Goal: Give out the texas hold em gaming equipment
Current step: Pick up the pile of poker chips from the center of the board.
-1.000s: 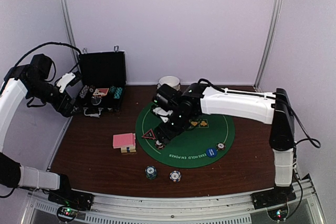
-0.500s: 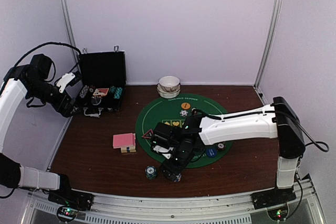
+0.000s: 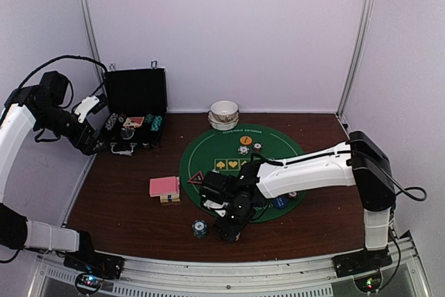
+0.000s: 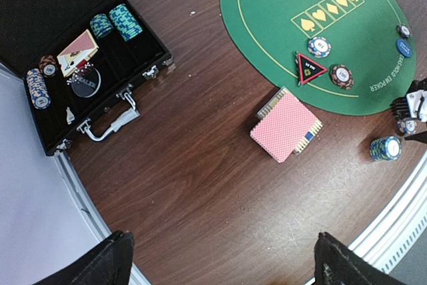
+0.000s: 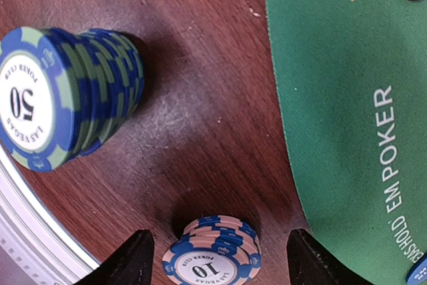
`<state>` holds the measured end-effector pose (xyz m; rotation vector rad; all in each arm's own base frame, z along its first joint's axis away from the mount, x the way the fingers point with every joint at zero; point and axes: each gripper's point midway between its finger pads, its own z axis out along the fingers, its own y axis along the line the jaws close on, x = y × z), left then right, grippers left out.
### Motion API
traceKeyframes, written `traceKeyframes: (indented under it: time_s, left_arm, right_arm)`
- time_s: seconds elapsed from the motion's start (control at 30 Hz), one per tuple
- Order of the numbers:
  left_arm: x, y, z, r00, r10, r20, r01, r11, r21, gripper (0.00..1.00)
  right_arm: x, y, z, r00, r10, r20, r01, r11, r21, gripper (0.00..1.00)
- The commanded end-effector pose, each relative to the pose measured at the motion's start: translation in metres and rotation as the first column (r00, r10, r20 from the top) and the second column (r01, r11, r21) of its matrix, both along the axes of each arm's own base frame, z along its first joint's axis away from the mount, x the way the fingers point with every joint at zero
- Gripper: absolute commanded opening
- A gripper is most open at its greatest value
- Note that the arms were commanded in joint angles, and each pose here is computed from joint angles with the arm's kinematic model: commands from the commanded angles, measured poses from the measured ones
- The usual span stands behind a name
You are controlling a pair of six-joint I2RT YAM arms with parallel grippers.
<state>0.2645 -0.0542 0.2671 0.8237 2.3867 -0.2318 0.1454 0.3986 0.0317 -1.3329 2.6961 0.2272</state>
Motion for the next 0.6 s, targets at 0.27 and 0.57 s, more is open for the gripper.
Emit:
traceKeyframes:
  time_s: [0.27,0.57]
  left_arm:
    - [0.002,-0.001,0.013,0.999,-0.007,0.033,0.007,1.0,-0.01,0.97]
    - [0.002,-0.002,0.014,0.999,-0.008,0.034,0.008,1.0,-0.017,0.98]
  right_arm:
    - [-0.003,-0.003,-0.009,1.0,0.003,-0.008,-0.003,1.0,-0.016,0.57]
    - [-0.003,-0.002,0.005,1.0,0.005,-0.001,-0.005,1.0,-0.001,0.49]
